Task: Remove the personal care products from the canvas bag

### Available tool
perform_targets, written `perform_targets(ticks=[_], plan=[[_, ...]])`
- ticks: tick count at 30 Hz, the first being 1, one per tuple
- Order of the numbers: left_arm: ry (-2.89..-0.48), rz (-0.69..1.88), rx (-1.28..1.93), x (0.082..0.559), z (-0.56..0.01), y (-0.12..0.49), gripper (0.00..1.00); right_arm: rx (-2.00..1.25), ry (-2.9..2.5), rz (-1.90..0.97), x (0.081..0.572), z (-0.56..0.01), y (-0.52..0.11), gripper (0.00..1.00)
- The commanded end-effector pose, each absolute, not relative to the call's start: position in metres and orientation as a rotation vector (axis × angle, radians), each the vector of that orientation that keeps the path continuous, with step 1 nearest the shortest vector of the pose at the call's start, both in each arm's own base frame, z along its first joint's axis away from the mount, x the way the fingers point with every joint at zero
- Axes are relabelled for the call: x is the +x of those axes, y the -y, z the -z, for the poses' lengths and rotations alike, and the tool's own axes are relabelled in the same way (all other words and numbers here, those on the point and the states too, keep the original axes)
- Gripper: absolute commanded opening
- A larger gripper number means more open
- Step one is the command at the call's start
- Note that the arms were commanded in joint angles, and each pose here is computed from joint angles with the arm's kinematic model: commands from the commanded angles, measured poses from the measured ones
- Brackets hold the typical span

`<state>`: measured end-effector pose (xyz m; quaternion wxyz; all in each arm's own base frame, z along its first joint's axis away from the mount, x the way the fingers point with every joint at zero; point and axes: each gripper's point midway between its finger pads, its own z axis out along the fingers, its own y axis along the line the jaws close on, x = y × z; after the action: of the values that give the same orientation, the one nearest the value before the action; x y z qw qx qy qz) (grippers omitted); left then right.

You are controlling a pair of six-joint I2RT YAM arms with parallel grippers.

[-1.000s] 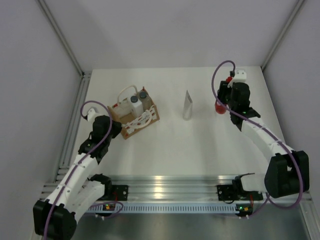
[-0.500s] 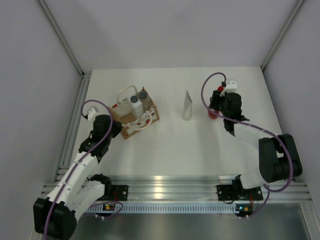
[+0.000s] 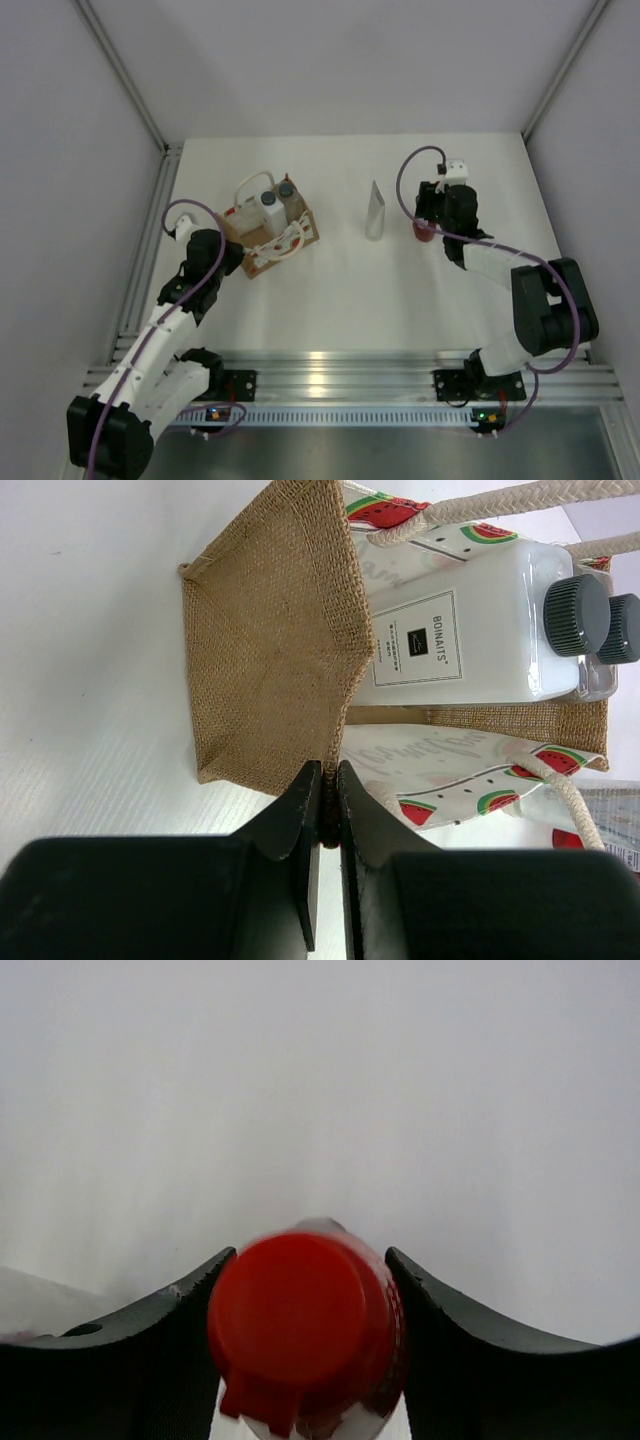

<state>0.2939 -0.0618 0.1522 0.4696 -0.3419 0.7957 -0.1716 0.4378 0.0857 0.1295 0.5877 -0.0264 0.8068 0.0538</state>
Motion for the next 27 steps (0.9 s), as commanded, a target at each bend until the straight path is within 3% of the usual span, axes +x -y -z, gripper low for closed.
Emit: perform_targets(ticks=[1,3,5,14,20,27], plan=[[-1.959,0.425,-0.821,0.294,-0.153,0.063,0.00,-0.056,-1.697,-0.153,0.456,-0.194,-0.097,0.59],[-1.959,0.425,-0.819,0.294,-0.154,0.063,0.00,-0.052,-1.700,-0.150,0.454,-0.198,-0.097,0.63],[-1.958,0.423,-0.819,0.294,-0.154,0.063,0.00,-0.043,-1.697,-0.140,0.453,-0.202,-0.095,0.74],[-1.950,0.442,-0.807,0.294,-0.158,0.065,0.00,-0.062,-1.680,-0.039,0.438,-0.262,-0.113,0.79],[-1.939,0.447,-0.805,0.292,-0.161,0.064,0.00,-0.338,-1.673,-0.095,0.403,-0.312,-0.201,0.83],[-1.938,0.458,-0.814,0.292,-0.161,0.066,0.00,-0.581,-1.742,-0.238,0.373,-0.307,-0.323,0.82]])
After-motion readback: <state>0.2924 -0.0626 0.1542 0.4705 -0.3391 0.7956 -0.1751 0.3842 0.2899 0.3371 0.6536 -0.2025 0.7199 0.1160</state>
